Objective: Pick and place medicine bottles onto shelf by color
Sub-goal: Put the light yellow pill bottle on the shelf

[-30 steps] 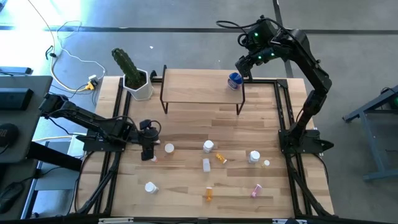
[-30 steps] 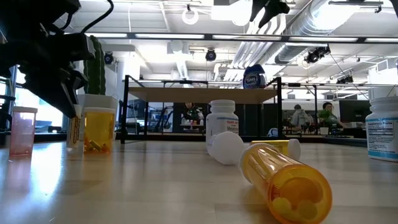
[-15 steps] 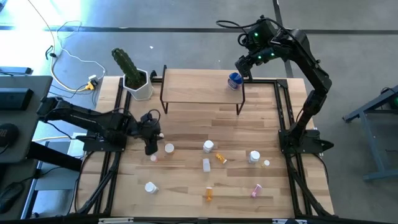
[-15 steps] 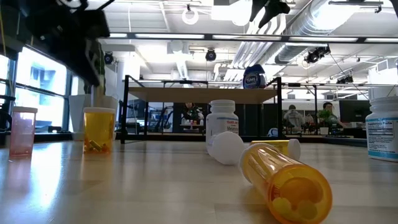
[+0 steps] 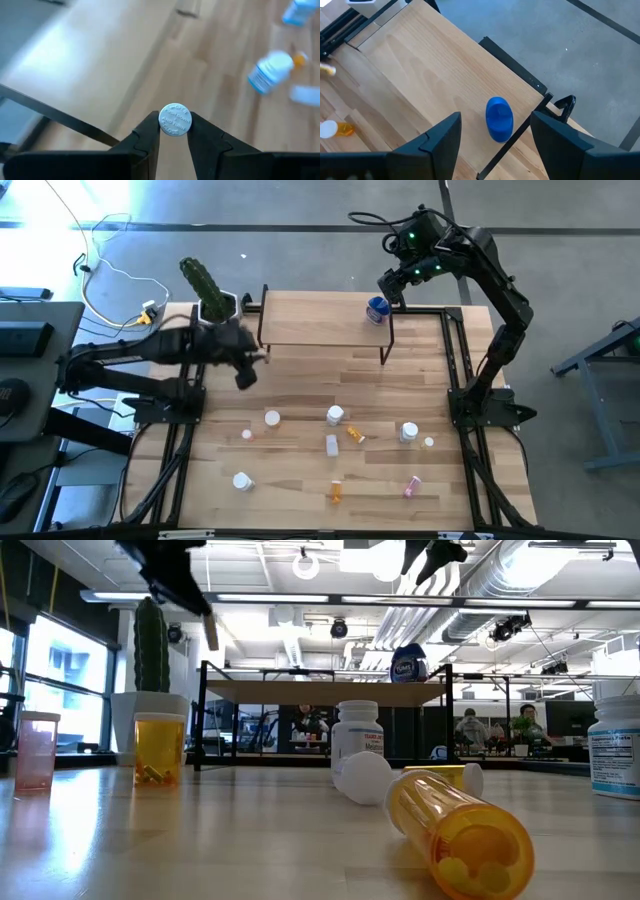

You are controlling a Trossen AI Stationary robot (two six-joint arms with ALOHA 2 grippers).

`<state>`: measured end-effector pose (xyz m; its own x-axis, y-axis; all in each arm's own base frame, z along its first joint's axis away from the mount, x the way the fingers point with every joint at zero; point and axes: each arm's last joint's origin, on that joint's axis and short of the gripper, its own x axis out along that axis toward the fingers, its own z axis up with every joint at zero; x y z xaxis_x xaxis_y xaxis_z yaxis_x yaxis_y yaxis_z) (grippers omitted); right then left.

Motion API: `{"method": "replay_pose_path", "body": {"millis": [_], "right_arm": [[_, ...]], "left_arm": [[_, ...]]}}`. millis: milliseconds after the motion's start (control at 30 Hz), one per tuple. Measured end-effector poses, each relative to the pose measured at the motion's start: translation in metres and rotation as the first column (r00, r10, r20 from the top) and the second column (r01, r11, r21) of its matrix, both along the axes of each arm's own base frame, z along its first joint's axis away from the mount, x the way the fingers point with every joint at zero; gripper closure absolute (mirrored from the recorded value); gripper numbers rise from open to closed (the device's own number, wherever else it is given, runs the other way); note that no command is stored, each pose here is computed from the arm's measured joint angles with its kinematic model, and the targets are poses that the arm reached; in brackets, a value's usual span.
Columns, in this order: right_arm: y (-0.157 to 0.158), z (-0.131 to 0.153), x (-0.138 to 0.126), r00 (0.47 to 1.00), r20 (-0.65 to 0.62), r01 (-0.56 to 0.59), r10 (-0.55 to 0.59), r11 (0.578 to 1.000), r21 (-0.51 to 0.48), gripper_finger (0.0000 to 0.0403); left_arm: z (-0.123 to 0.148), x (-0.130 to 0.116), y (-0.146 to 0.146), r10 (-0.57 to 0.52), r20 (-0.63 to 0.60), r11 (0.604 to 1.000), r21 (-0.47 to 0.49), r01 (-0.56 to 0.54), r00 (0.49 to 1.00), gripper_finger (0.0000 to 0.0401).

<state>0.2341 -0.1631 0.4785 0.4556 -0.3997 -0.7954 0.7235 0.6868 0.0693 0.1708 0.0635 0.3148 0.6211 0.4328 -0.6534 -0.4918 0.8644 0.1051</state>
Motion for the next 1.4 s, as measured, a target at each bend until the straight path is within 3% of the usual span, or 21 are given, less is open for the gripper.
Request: {"method": "replay_pose_path", "body": {"millis": [300,500,633,800,1067,1400], "right_arm": [[0.000,0.000,0.000,1.000,0.000,0.000,0.000,1.000,0.000,0.0174],[0.000,0.000,0.000,1.000,0.000,0.000,0.000,1.000,0.000,0.0174],[0.000,0.000,0.000,1.000,0.000,0.000,0.000,1.000,0.000,0.0174],[0.000,0.000,0.000,1.000,0.000,0.000,0.000,1.000,-0.001,0.0174],[0.000,0.000,0.000,1.000,-0.005,-0.009,0.009,1.000,-0.006,0.0174],[-0.001,0.000,-0.001,0.999,-0.037,0.002,-0.004,0.999,-0.049,0.0174]], "left_arm": [[0.050,-0.010,0.046,0.122,0.019,0.977,0.176,-0.124,0.992,0.0323],[0.071,-0.009,0.082,0.210,0.009,0.953,0.221,-0.207,0.978,0.0323],[0.076,-0.004,0.106,0.234,0.017,0.954,0.188,-0.233,0.972,0.0323],[0.066,0.009,0.135,0.240,-0.017,0.964,0.127,-0.236,0.971,0.0323],[0.028,0.032,0.166,0.214,-0.094,0.977,0.003,-0.215,0.972,0.0323],[-0.003,0.053,0.190,0.249,-0.112,0.965,-0.056,-0.256,0.962,0.0323]]}}
